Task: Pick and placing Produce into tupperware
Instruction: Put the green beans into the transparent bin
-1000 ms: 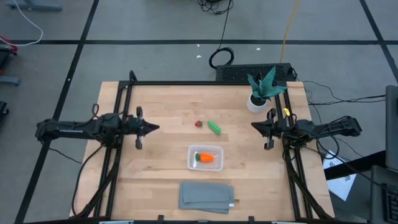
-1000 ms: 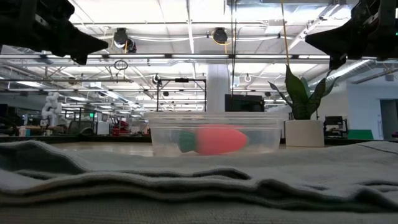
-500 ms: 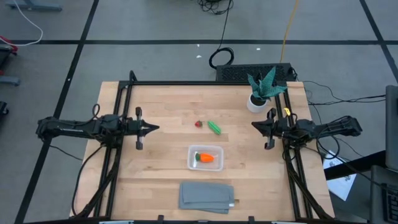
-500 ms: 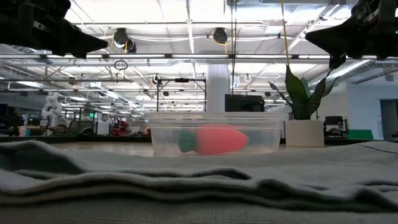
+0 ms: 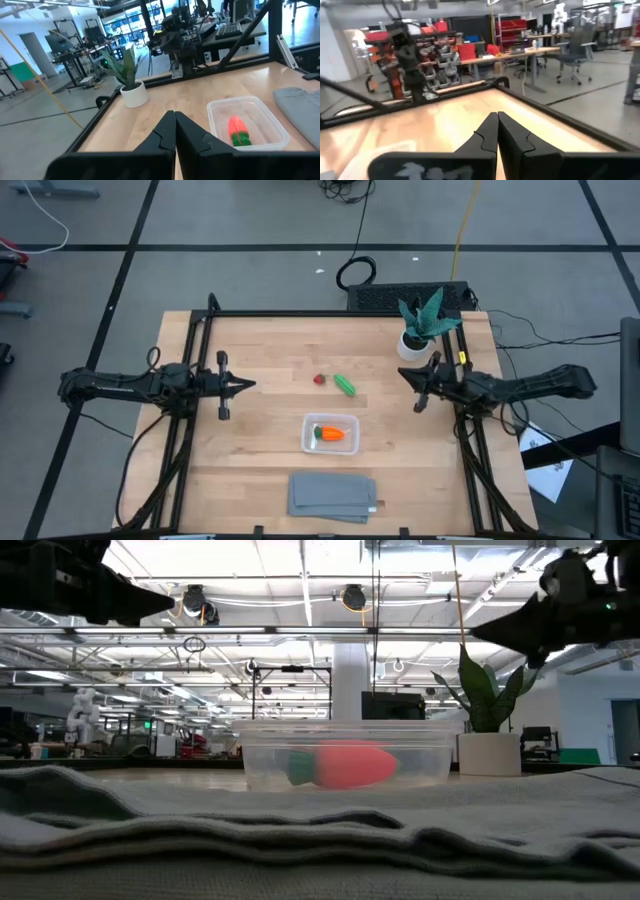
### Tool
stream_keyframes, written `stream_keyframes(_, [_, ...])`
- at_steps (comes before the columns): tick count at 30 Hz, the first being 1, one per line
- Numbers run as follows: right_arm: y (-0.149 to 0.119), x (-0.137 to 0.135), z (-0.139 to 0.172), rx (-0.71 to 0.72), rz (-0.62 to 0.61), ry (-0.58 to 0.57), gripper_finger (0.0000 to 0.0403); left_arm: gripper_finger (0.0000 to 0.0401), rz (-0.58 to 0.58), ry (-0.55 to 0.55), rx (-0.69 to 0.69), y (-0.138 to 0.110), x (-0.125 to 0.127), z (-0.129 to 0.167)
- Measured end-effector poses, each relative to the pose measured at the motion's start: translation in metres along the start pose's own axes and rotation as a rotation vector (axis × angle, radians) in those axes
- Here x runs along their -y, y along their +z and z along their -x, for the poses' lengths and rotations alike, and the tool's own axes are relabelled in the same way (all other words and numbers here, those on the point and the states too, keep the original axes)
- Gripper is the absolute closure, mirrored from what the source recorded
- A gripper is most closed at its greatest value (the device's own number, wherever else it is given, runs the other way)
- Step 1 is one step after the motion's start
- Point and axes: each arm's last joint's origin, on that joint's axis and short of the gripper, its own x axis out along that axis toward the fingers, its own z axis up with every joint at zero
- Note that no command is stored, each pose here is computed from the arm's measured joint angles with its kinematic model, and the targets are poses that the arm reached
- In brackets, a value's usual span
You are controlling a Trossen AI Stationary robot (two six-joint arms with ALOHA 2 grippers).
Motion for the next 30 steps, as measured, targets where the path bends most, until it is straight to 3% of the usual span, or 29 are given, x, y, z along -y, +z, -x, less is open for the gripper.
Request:
stream_keyframes(13, [0.028,-0.007,-0.038,-0.098,0.064,-0.102,0.0403,0.04,-0.002,0.002,0.005,0.0,0.0,0.0])
stream_keyframes(20, [0.039,-0.007,-0.063,-0.156,0.071,-0.035,0.0403,0.04,-0.001,0.001,0.004,0.0,0.0,0.0])
stream_keyframes(30, [0.049,-0.004,-0.097,-0.204,0.055,-0.048,0.0403,0.04,0.004,0.01,0.036,0.004,-0.001,0.0])
